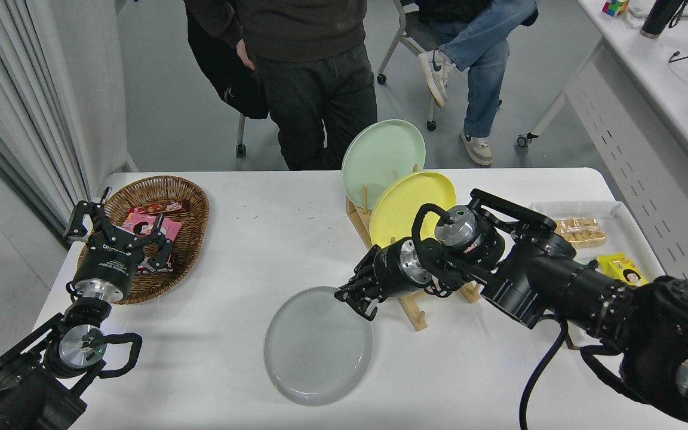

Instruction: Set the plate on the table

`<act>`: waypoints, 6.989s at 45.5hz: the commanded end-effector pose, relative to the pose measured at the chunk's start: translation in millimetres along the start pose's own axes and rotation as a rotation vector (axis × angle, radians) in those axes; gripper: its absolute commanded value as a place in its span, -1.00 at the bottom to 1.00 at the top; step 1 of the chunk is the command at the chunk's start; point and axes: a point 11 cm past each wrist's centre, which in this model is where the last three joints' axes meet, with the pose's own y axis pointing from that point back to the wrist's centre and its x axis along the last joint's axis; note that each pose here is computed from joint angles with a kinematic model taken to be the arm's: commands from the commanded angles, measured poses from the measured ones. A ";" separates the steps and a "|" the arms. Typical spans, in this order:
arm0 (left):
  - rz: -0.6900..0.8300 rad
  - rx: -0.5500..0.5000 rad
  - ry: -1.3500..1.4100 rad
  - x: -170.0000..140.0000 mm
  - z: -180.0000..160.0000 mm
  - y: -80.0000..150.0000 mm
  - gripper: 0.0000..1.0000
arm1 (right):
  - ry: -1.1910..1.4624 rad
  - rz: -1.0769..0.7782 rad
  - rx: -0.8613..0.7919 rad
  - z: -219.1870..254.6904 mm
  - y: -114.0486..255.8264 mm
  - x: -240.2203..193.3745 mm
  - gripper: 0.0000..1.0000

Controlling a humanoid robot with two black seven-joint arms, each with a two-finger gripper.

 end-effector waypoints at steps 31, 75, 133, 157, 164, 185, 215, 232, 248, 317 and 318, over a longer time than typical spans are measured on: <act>0.000 0.000 0.000 0.0 0.0 0.0 0.96 | -0.235 0.139 -0.015 4.1 -4.1 28.5 -1.00; 0.000 0.000 0.000 0.0 0.0 0.0 0.96 | -0.350 0.066 -0.016 -3.6 -0.6 28.0 -1.00; 0.000 0.000 0.000 0.0 0.0 0.0 0.96 | -0.391 0.140 -0.004 0.0 -3.9 40.4 -1.00; 0.000 0.000 0.000 0.0 0.0 0.0 0.96 | -0.385 0.120 -0.004 -0.6 -3.7 37.8 -1.00; 0.000 0.000 0.000 0.0 0.0 0.0 0.96 | -0.380 0.108 -0.005 -0.6 -3.6 35.6 -0.99; 0.000 0.000 0.000 0.0 0.0 0.0 0.96 | -0.340 0.066 -0.006 0.7 -4.6 28.8 -0.27; 0.000 0.000 0.000 0.0 0.0 0.0 0.96 | -0.064 -0.055 0.047 2.5 -5.7 4.8 0.98; 0.000 0.000 0.000 0.0 0.0 0.0 0.96 | 0.116 -0.197 0.098 -9.0 19.5 -50.4 0.98; 0.000 0.000 0.000 0.0 0.0 0.0 0.96 | 0.395 -0.246 0.226 -20.9 61.4 -116.1 0.98; 0.000 0.000 0.000 0.0 0.0 0.0 0.96 | 0.709 -0.491 0.951 -122.1 373.9 -195.3 0.99; 0.000 0.000 0.000 0.0 0.0 0.0 0.96 | 0.658 -0.473 0.963 -126.8 377.1 -191.9 0.99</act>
